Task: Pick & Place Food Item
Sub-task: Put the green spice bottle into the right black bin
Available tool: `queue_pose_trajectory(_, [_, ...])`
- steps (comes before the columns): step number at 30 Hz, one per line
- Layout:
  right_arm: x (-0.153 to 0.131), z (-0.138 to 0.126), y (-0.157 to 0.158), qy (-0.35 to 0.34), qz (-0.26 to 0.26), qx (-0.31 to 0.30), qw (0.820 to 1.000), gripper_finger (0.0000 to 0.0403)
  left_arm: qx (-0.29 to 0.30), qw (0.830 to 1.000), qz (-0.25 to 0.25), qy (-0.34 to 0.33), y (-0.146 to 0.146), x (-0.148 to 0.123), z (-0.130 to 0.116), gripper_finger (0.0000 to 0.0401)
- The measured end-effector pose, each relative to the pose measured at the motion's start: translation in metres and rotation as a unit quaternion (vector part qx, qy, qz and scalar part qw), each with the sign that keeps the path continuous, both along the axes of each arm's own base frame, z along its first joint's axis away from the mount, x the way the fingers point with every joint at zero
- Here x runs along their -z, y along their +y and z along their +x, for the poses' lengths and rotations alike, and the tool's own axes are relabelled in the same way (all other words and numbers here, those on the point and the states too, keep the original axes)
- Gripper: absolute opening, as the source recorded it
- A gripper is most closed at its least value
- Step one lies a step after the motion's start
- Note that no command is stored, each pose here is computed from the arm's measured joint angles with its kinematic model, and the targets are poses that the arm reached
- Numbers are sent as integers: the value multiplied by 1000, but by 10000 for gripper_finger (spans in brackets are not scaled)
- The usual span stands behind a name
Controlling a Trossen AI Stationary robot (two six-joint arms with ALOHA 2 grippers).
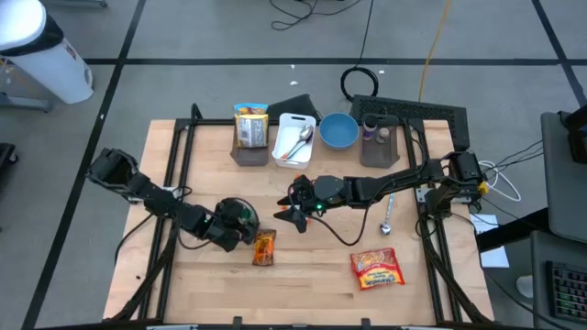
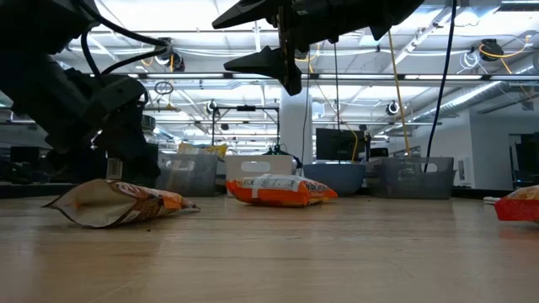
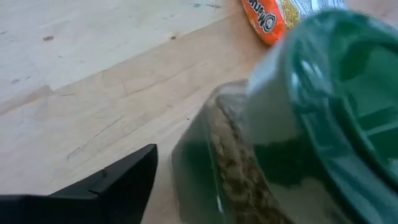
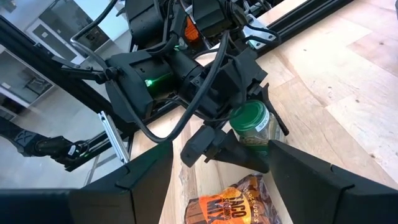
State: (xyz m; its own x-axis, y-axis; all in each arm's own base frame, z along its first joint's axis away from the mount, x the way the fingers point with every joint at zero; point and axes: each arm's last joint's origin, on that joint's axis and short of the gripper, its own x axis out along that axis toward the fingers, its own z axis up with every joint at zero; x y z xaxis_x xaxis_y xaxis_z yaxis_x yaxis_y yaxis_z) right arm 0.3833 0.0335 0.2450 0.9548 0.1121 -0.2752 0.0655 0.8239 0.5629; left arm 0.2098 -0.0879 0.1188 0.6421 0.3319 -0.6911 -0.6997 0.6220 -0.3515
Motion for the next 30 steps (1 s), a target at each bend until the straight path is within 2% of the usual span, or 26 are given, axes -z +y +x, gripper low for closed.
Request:
queue_pose_trajectory(10, [1, 0, 0, 4, 0, 0, 1000, 254, 16, 1000, 5, 8, 0, 0, 0, 211])
queue_pose_trajectory(17, [1, 0, 0, 6, -4, -1, 1000, 254, 14, 1000, -7, 8, -1, 0, 0, 208])
queue_pose_trajectory(20, [1, 0, 0, 6, -6, -2, 1000, 254, 26, 999, -26, 17, 0, 0, 1, 208])
queue_pose_trajectory(26, [1, 0, 0, 5, -15, -5, 1000, 254, 109, 991, -74, 6, 3, -16, 5, 207])
queue_pose_trajectory(30, [1, 0, 0, 5, -15, -4, 1000, 254, 153, 983, -91, -43, 13, -42, 5, 207])
